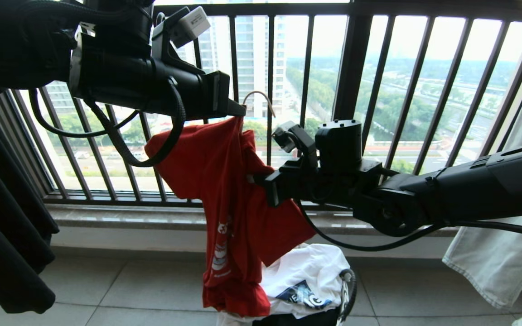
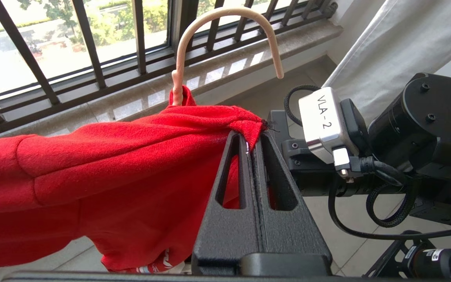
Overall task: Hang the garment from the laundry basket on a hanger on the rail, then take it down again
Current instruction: Hang the clothes on the clothes rack
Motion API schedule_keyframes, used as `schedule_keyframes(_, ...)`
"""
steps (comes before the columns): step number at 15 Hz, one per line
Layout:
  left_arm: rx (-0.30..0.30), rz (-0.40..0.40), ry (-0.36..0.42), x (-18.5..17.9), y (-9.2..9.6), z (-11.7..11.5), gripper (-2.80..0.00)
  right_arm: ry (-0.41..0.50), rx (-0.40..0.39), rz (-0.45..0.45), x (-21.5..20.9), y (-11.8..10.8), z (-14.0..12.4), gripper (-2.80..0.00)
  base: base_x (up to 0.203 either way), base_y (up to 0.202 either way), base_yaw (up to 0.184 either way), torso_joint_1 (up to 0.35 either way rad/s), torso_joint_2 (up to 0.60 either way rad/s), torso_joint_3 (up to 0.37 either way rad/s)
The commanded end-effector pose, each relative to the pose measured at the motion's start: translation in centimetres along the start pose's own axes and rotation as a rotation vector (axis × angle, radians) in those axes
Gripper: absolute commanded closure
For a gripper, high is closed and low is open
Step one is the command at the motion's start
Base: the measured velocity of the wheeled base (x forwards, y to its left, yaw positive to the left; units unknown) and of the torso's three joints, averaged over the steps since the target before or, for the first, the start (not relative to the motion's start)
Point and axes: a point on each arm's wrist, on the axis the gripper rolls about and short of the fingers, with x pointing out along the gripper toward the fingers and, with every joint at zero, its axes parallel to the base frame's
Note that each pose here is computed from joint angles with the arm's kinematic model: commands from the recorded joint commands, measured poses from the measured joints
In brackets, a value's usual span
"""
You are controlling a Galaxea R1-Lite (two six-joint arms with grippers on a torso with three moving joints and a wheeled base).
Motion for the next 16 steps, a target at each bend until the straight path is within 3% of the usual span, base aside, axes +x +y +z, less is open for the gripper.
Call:
schedule_keyframes(1, -0.007, 0.003, 0.02, 0.4, 0.1, -0.4, 0.0, -0.003, -0.002, 0.002, 0.0, 0.0, 0.0, 0.0, 0.0, 0.0, 0.0, 0.0, 0.0, 0.0)
schedule_keyframes(6, -0.009, 0.019, 0.022, 0.4, 0.2, -0.5, 0.0, -0.003, -0.002, 0.002, 0.0, 0.0, 0.0, 0.0, 0.0, 0.0, 0.0, 0.0, 0.0, 0.0)
schedule_keyframes(7, -0.008, 0.018, 0.019, 0.3, 0.2, -0.5, -2.8, -0.004, -0.002, 0.002, 0.0, 0.0, 0.1, 0.0, 0.0, 0.0, 0.0, 0.0, 0.0, 0.0)
schedule_keyframes(16, 0.005, 0.045, 0.05, -1.3, -0.1, -1.7, -2.8, -0.012, -0.005, -0.005, -0.3, -0.1, 0.4, 0.0, 0.0, 0.0, 0.0, 0.0, 0.0, 0.0)
